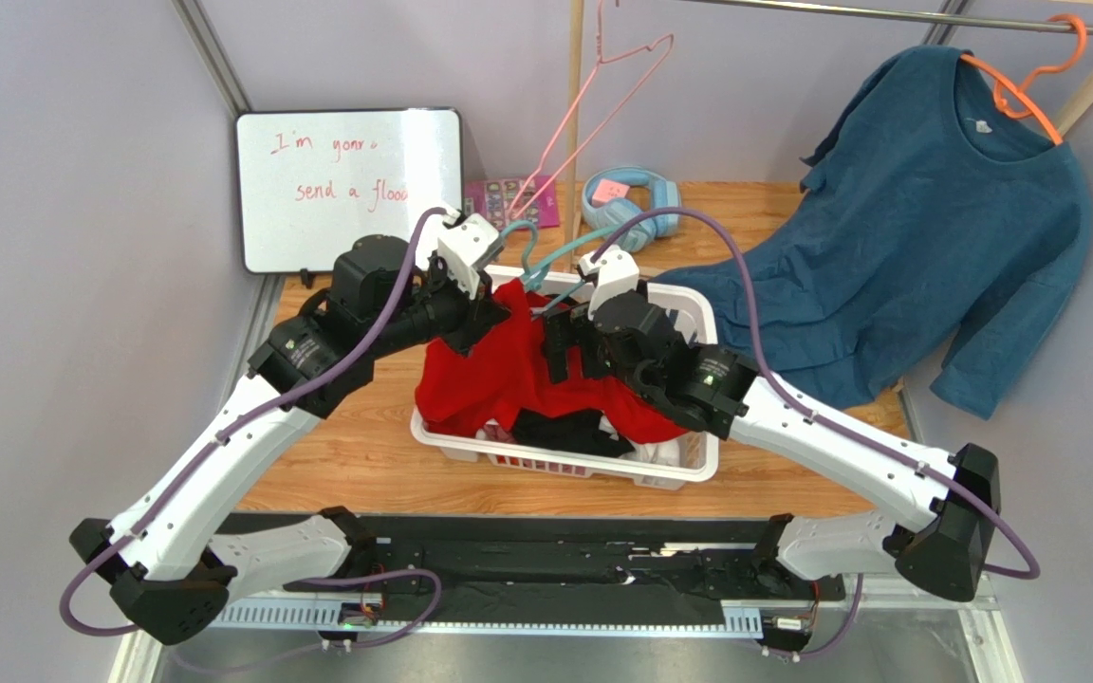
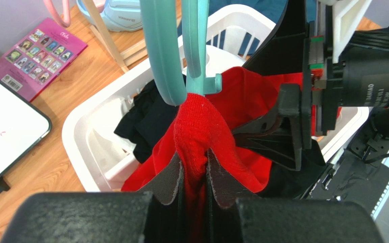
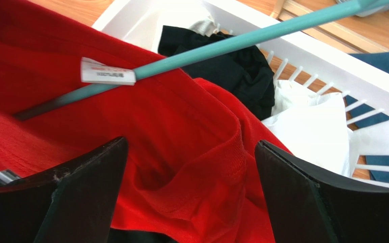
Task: Place the t-shirt on the hanger
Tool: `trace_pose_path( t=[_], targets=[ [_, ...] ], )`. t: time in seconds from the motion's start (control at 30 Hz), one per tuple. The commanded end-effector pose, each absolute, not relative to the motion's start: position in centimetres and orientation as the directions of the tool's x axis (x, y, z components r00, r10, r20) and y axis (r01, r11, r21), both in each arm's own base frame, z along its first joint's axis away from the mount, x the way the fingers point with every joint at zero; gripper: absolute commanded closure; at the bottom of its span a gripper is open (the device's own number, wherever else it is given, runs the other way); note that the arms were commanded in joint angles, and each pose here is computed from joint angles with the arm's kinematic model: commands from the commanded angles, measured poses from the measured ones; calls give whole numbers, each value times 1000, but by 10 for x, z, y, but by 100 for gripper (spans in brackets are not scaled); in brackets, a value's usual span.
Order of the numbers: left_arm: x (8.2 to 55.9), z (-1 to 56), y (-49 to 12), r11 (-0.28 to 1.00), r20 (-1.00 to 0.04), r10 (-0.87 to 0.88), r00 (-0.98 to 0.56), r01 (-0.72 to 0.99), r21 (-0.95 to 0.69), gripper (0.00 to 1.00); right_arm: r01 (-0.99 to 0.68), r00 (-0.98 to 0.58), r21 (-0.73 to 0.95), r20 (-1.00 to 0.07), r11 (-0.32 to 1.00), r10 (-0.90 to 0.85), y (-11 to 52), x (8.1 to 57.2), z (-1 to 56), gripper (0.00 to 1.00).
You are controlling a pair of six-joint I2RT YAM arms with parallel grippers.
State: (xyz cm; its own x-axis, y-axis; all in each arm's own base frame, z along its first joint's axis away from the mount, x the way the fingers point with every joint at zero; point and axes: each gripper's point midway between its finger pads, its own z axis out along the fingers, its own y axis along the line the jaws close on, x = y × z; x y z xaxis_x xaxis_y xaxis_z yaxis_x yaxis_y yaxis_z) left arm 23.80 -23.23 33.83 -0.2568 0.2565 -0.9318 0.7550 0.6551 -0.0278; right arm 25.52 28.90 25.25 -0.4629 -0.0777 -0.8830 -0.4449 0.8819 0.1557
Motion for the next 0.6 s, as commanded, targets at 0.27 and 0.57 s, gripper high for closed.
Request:
trace_pose_path(
  t=[0.27, 0.57],
  targets=[
    [232, 374, -219, 669, -969, 163, -187, 742, -31, 100, -256, -520, 142, -854, 956, -13, 222, 272, 230, 19],
    [230, 371, -203, 698, -968, 189, -167, 716, 13, 100, -200, -521, 54, -851, 978, -59, 172, 273, 245, 47]
  ],
)
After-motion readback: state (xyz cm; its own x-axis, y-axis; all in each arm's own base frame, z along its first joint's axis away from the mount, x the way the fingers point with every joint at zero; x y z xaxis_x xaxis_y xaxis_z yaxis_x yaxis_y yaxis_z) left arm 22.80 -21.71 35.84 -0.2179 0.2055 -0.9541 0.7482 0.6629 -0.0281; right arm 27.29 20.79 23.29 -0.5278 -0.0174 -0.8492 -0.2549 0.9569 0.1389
